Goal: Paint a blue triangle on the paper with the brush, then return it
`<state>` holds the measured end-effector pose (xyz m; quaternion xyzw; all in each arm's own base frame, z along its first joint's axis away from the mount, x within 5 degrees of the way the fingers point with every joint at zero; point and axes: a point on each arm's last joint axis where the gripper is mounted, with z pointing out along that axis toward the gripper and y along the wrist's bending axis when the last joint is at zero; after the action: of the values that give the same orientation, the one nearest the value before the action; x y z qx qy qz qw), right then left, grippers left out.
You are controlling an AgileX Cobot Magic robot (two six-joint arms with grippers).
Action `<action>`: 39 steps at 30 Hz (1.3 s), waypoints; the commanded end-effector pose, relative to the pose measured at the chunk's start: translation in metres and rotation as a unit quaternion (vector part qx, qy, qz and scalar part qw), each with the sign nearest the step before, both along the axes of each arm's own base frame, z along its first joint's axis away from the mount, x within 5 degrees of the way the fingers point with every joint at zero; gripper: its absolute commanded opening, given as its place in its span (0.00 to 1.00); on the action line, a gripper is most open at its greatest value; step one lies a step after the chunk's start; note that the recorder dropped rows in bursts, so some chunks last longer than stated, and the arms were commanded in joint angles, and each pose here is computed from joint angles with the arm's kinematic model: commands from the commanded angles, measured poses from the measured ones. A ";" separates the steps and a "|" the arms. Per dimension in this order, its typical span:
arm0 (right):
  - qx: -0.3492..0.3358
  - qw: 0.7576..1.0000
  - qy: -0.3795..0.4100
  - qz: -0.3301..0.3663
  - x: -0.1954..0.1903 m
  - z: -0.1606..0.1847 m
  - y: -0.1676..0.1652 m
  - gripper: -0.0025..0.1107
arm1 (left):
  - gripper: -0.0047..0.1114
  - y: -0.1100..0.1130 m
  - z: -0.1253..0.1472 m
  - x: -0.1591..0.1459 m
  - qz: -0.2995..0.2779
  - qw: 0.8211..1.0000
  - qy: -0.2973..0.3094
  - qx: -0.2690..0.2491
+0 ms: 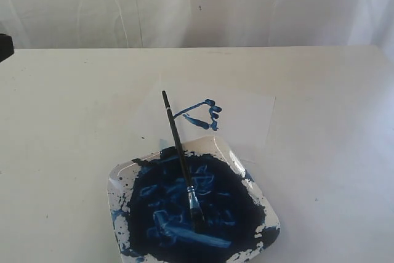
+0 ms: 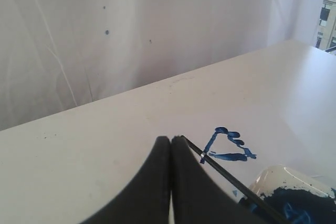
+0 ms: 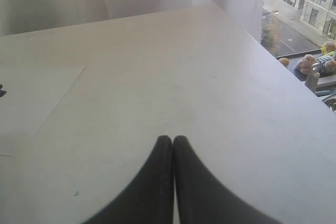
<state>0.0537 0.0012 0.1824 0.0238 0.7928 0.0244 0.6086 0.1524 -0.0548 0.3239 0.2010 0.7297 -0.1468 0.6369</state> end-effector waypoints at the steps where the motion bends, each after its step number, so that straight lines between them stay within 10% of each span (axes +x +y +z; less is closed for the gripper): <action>1: 0.001 1.000 -0.002 0.001 0.000 0.000 0.000 0.02 | 0.04 0.001 0.001 -0.001 0.006 1.000 0.002 -0.024; 28: 0.001 1.000 -0.002 0.001 0.000 0.000 0.000 0.02 | 0.04 0.015 -0.036 -0.040 0.052 0.998 -0.001 -0.035; 39: 0.001 1.000 -0.002 0.001 0.000 0.000 0.000 0.02 | 0.04 0.025 -0.057 -0.043 0.114 0.986 0.120 -0.012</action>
<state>0.0537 0.0012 0.1824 0.0241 0.7928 0.0246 0.6086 0.1120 -0.0331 0.2740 0.1166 0.7921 -0.1095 0.5890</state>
